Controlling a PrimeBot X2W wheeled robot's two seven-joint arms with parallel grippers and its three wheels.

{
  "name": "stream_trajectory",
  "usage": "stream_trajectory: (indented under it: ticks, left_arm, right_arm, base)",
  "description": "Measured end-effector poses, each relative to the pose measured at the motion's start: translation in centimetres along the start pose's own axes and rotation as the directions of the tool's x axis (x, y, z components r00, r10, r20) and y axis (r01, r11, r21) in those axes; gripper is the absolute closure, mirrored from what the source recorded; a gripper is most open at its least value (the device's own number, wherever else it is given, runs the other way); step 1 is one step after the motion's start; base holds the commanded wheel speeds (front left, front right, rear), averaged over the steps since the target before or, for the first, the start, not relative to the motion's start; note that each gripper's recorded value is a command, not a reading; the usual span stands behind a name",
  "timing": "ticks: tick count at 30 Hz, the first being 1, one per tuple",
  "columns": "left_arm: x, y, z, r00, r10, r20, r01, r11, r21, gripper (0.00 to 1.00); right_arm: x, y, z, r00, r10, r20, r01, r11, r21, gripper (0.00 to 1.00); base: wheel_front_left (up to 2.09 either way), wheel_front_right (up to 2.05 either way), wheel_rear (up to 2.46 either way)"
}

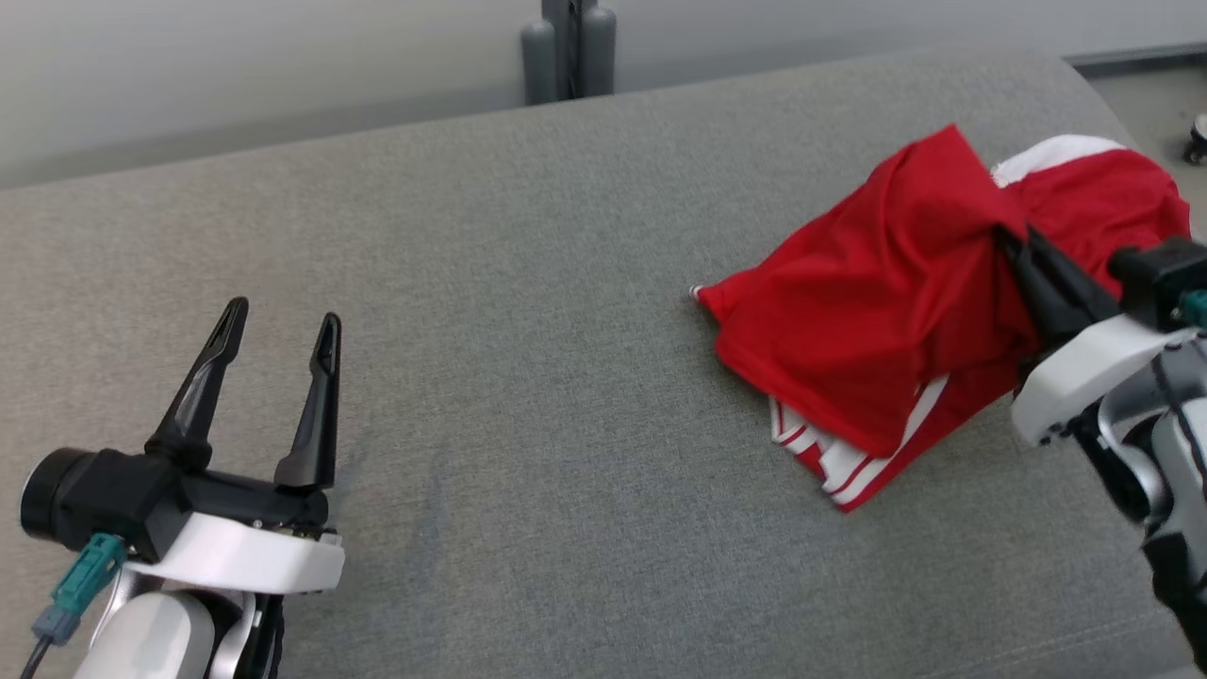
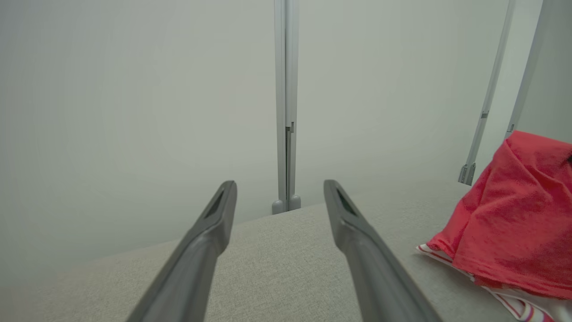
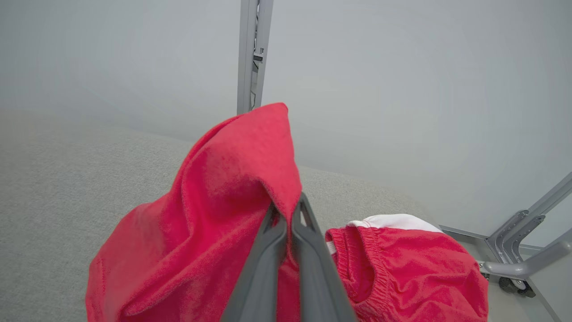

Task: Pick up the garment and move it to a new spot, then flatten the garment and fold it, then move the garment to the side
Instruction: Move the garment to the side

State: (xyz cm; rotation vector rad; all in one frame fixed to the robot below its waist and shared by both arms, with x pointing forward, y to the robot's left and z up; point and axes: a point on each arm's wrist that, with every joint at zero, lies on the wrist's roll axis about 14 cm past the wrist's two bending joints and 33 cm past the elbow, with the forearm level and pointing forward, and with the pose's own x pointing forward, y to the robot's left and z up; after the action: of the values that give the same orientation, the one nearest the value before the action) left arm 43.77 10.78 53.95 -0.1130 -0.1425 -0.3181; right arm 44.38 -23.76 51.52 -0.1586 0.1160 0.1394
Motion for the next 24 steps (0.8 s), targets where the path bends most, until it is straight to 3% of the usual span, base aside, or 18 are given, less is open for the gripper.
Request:
stream_trajectory:
  ticks: [8, 12, 17, 21, 22, 23, 24]
  left_arm:
    - [4.5, -2.2, -4.0, 0.991, -0.127, -0.050, 0.125, 0.991, -0.036, 0.00]
    - [6.5, -2.6, -6.4, 0.982, -0.177, -0.070, 0.173, 0.983, -0.057, 0.00]
    - [7.0, -2.1, -9.1, 0.974, -0.196, -0.117, 0.190, 0.980, -0.057, 0.00]
    - [7.3, -1.4, -10.5, 0.972, -0.191, -0.134, 0.185, 0.981, -0.051, 0.00]
    - [7.2, -1.4, -10.8, 0.971, -0.190, -0.142, 0.185, 0.981, -0.052, 0.00]
    - [7.2, -1.3, -11.0, 0.970, -0.191, -0.147, 0.186, 0.981, -0.053, 0.00]
    - [7.2, -1.3, -11.0, 0.970, -0.193, -0.146, 0.188, 0.981, -0.052, 0.00]
  right_arm:
    - [3.4, -9.1, -1.0, 0.979, -0.199, -0.036, 0.199, 0.980, 0.004, 1.00]
    - [3.1, -16.6, -3.8, 0.926, -0.358, -0.122, 0.354, 0.934, -0.054, 1.00]
    - [2.7, -20.2, -7.6, 0.866, -0.453, -0.214, 0.447, 0.891, -0.076, 1.00]
    - [2.4, -21.0, -11.1, 0.826, -0.481, -0.295, 0.475, 0.875, -0.096, 1.00]
    - [2.2, -20.9, -12.1, 0.813, -0.484, -0.323, 0.481, 0.872, -0.094, 0.80]
    - [2.2, -20.8, -12.7, 0.807, -0.485, -0.336, 0.483, 0.871, -0.096, 0.03]
    - [1.9, -20.8, -13.2, 0.800, -0.489, -0.347, 0.488, 0.867, -0.096, 0.00]
  base:
    - [0.00, 0.00, 0.00]
    - [0.00, 0.00, 0.00]
    - [0.00, 0.00, 0.00]
    - [0.00, 0.00, 0.00]
    - [0.00, 0.00, 0.00]
    - [0.00, 0.00, 0.00]
    - [0.00, 0.00, 0.00]
